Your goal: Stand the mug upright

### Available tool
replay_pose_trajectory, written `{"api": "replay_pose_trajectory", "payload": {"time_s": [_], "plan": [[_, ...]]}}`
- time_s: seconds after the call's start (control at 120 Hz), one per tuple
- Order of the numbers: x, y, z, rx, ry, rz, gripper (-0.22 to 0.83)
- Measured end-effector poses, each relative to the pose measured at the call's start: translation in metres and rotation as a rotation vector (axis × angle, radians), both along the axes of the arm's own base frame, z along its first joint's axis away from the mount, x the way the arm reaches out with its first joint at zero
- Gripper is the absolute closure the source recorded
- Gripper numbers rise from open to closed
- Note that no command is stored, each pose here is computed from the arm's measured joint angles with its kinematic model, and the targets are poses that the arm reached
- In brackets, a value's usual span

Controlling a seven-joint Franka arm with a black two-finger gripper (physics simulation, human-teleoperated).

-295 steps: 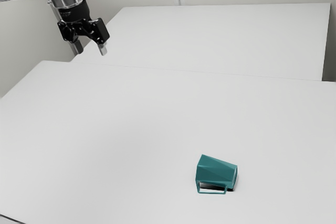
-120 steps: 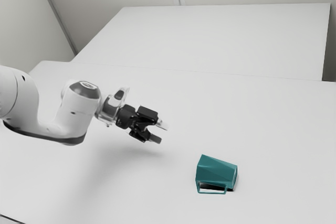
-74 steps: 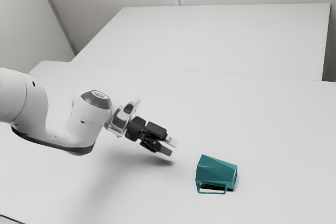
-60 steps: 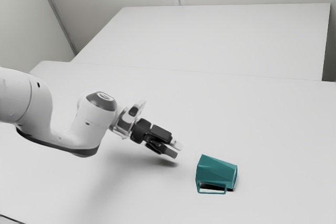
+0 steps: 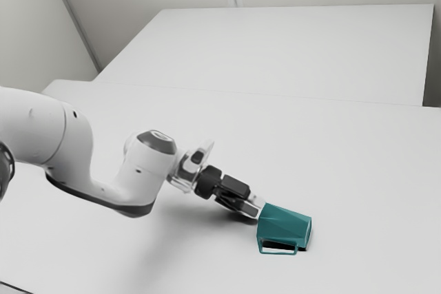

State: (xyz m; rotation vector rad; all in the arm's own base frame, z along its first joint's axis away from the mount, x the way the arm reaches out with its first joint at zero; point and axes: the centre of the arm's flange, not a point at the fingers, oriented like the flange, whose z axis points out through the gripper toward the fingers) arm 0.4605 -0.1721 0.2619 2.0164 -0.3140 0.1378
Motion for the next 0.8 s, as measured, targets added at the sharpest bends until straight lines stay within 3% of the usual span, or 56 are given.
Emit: {"api": "replay_pose_trajectory", "payload": {"time_s": [0.5, 0.8], "plan": [[0.004, -0.035, -0.013, 0.004, -0.028, -0.046, 0.03], [0.003, -0.039, -0.016, 0.001, -0.033, -0.049, 0.31]]}}
